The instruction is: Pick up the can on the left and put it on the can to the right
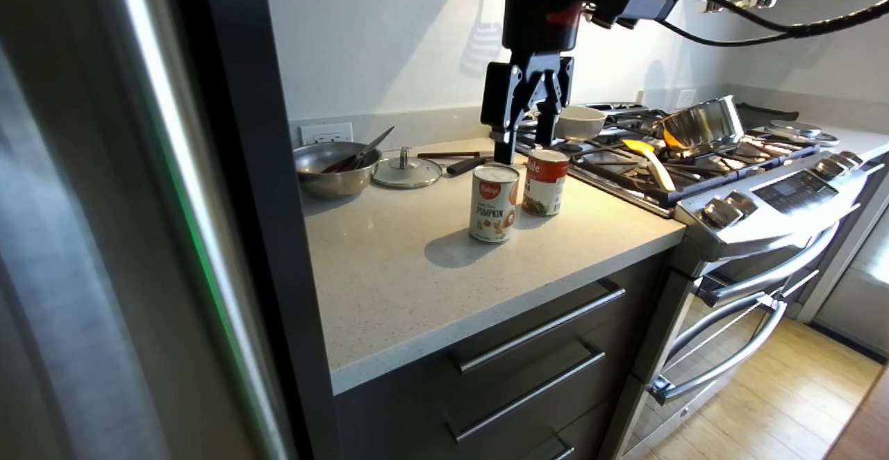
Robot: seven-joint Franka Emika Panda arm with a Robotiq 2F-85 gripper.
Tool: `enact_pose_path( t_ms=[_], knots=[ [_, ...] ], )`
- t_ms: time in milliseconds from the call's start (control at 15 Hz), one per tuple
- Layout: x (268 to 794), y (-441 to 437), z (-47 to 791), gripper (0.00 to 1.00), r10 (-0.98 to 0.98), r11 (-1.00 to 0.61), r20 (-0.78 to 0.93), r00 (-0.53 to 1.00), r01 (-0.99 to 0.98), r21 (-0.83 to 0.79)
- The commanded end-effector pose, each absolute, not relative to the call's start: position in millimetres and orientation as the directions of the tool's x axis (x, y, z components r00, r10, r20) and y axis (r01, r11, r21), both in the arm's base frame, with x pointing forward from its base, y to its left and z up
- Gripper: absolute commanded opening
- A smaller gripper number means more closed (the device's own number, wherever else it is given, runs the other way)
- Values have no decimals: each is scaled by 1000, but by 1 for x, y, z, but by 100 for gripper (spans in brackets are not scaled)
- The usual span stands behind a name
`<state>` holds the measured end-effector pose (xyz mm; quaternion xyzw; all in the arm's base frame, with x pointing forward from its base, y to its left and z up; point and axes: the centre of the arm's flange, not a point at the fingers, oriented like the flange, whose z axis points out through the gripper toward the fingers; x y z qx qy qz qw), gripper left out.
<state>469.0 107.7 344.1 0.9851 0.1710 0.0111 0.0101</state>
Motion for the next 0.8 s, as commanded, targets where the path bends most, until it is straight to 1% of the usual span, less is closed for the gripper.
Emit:
enact_pose_path(
  t_ms=[0, 200, 400, 733],
  knots=[
    [480, 86, 330, 100, 342, -939, 39, 939, 343, -17],
    [491, 68, 321, 100, 361, -931, 86, 929, 364, -26],
    [501, 51, 314, 100, 389, -920, 137, 911, 392, 0],
    [511, 38, 293, 100, 417, -904, 168, 893, 426, -19]
  ],
)
